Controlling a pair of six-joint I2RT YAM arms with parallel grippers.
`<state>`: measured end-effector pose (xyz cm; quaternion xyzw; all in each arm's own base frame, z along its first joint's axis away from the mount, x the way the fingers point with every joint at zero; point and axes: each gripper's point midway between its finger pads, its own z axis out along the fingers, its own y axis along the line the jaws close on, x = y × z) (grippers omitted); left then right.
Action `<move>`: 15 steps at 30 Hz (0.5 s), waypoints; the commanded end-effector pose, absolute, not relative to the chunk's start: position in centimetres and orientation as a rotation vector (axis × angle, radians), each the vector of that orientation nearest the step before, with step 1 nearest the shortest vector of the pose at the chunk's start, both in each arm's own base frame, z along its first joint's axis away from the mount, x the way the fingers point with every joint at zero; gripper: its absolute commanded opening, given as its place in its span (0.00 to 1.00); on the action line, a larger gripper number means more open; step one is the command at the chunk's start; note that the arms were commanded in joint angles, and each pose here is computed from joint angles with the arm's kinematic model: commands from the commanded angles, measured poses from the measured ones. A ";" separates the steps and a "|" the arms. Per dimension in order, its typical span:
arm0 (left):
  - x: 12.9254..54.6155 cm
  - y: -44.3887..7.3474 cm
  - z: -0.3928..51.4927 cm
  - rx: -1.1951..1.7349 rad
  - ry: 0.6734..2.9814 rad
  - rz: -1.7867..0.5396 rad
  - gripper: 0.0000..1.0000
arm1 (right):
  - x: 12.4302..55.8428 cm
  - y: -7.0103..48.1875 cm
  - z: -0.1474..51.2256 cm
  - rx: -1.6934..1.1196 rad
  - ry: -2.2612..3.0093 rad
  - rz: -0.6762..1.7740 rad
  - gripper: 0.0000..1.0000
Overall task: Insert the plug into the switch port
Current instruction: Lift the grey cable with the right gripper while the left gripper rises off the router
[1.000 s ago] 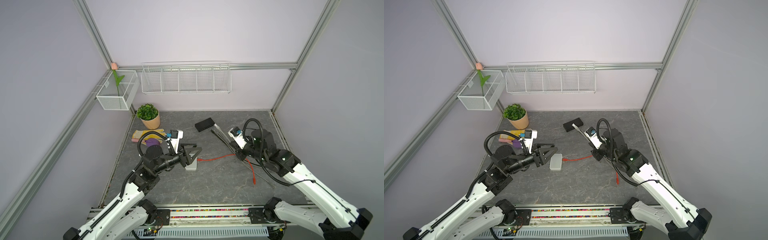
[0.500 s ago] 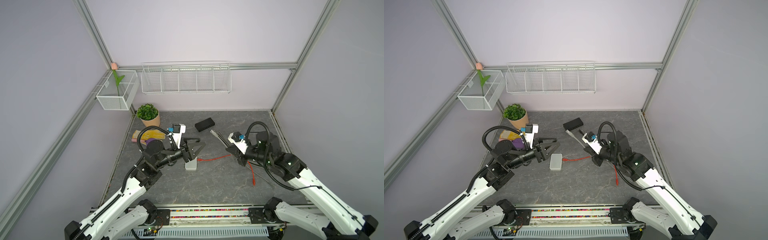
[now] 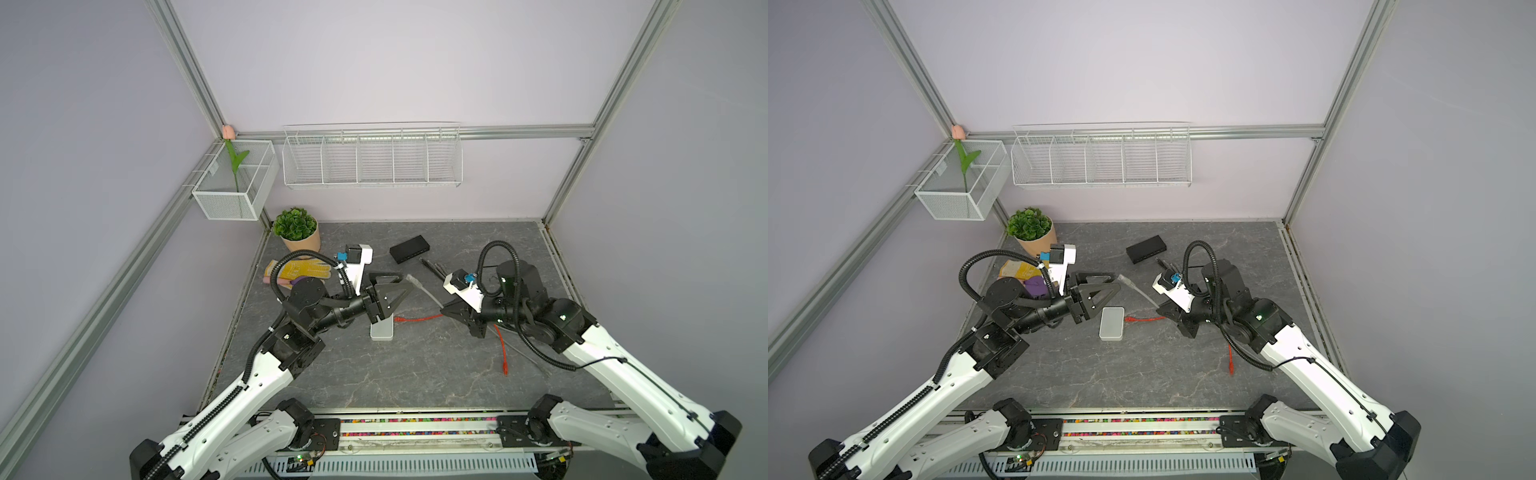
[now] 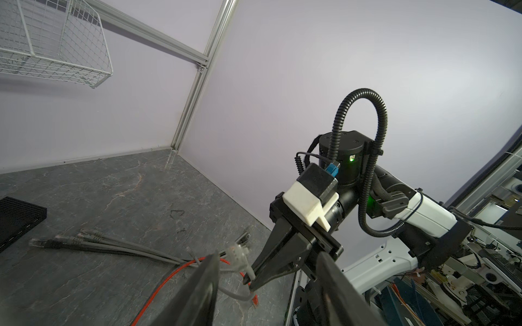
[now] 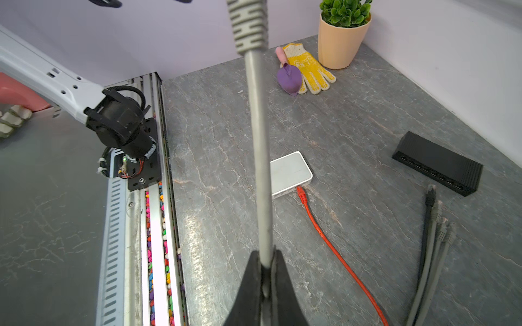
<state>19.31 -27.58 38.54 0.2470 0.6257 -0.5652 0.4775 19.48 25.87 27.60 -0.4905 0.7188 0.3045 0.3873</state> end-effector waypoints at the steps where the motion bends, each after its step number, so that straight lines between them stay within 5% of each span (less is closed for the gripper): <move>1: 18.9 -27.8 39.9 0.635 1.465 -1.386 0.55 | 18.3 26.7 28.6 -1.308 1.780 0.844 0.06; 9: 19.2 -28.3 39.9 0.641 1.457 -1.410 0.54 | 17.9 27.5 28.0 -1.346 1.789 0.880 0.07; 15: 19.2 -28.5 39.4 0.643 1.462 -1.422 0.42 | 17.4 27.9 28.0 -1.371 1.786 0.926 0.07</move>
